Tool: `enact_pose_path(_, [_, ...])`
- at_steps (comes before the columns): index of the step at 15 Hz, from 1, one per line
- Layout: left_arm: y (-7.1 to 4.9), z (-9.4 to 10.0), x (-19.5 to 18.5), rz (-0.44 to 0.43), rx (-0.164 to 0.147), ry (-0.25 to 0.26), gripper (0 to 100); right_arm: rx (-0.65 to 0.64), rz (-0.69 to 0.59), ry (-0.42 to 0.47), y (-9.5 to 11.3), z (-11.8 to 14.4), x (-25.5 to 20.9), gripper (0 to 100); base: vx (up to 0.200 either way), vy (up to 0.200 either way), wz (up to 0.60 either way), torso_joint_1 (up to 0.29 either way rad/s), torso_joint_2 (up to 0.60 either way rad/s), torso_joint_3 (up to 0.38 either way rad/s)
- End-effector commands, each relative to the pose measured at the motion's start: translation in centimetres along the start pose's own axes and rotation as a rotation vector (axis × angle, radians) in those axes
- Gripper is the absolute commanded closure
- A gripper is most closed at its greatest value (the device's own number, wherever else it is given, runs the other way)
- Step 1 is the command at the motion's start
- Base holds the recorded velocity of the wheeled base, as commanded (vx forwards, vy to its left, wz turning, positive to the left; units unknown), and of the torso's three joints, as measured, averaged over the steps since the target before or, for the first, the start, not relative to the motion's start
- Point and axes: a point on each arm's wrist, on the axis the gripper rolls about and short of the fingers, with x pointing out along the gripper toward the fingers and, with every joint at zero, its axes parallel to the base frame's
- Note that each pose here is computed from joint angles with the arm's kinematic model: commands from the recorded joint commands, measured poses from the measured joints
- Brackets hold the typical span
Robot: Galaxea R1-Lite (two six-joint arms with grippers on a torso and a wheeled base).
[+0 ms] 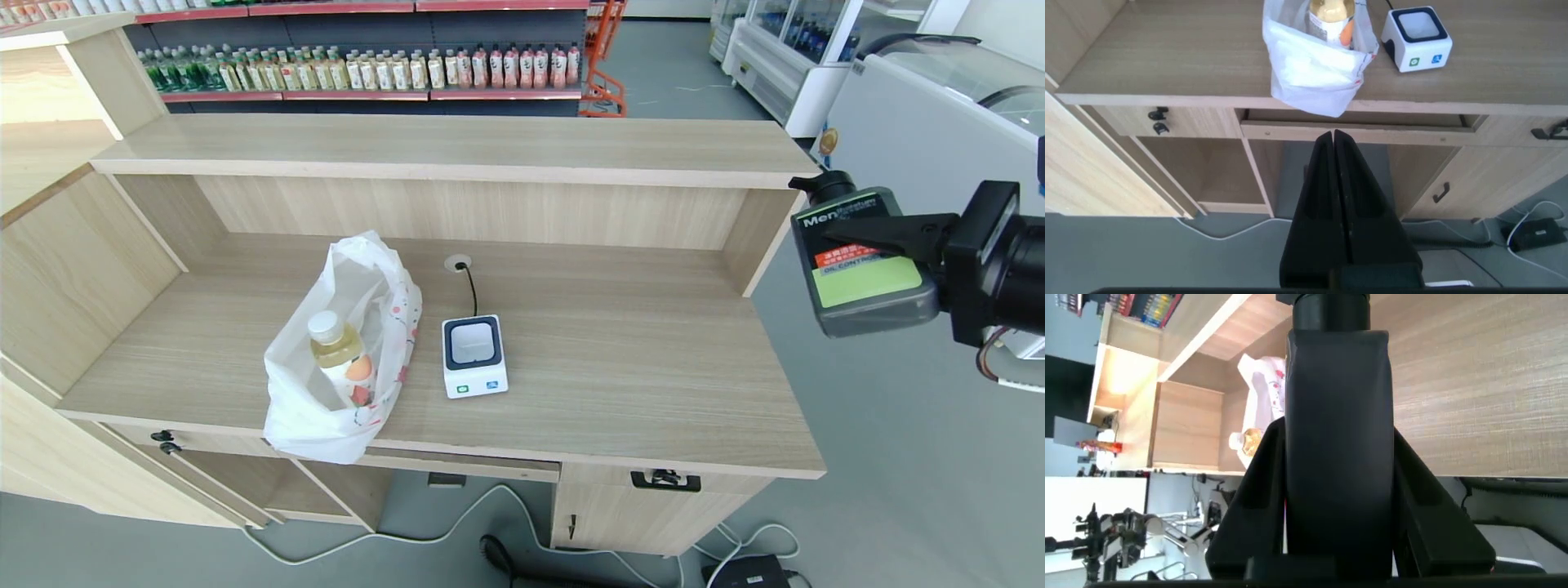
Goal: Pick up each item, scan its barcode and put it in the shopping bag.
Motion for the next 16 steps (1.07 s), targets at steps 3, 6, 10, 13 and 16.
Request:
enact_pose_path(3, [0.0,0.0,0.0,0.0,-0.001,0.001,100,-0.004,-0.007,0.019,-0.3,-0.3,0.3,100,0.0,0.2,0.0,0.007,0.0,0.005])
enact_pose_path(6, [0.0,0.0,0.0,0.0,-0.001,0.001,100,-0.112,-0.052,0.065,-1.9,-1.7,1.0,100,0.0,0.2,0.0,0.001,0.0,0.002])
enact_pose_path(10, [0.0,0.0,0.0,0.0,0.004,0.0,100,-0.128,-0.129,0.0,-3.5,-1.8,4.2,100,0.0,0.2,0.0,0.001,0.0,0.0])
enact_pose_path(13, [0.0,0.0,0.0,0.0,0.004,0.0,100,-0.13,-0.124,-0.013,-4.3,-1.9,6.2,100,0.0,0.2,0.0,0.001,0.0,0.001])
enact_pose_path(16, [0.0,0.0,0.0,0.0,0.004,0.0,100,-0.148,-0.12,-0.007,-6.0,-2.9,9.5,100,0.0,0.067,0.0,0.001,0.0,0.001])
